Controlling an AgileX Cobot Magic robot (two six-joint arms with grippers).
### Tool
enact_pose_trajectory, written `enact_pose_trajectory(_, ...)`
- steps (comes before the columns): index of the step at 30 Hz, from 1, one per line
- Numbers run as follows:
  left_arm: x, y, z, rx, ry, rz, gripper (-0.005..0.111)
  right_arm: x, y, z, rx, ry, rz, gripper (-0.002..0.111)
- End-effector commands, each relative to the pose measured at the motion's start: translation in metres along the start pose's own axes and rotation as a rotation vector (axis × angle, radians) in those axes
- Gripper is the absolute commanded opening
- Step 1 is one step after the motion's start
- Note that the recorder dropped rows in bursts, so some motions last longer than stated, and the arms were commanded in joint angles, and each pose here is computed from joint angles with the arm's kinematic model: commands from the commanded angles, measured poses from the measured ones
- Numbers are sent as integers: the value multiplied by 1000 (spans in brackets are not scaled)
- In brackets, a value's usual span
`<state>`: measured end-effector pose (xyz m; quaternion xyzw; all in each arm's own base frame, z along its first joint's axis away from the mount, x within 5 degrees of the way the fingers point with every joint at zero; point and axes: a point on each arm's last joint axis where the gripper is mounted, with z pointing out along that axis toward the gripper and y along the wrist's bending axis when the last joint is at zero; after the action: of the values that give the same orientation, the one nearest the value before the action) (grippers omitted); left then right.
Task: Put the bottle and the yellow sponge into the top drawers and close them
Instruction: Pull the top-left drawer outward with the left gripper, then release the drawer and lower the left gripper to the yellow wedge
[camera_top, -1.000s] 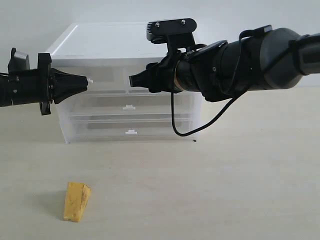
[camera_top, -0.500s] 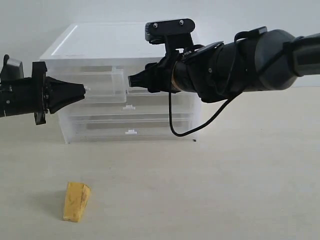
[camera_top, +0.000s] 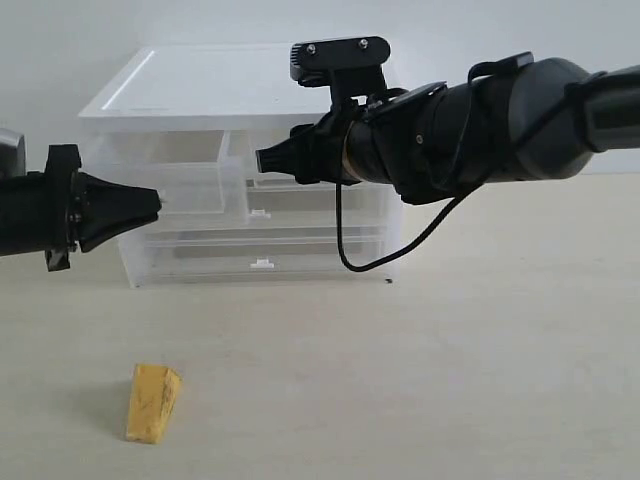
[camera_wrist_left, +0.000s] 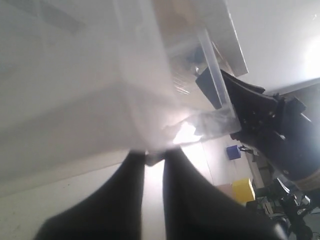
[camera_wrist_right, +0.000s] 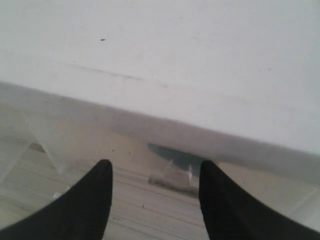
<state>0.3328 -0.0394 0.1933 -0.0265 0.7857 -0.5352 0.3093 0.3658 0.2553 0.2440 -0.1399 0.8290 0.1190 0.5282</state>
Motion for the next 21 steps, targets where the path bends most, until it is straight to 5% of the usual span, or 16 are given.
enact_pose_trajectory(1,8,-23,-6,119,25,56,4,-1,-1,11,-8,-12,-59,49)
enact_pose_trajectory(21,49,-42,-27,111,29,87,4,0,1,11,-35,-3,-60,49)
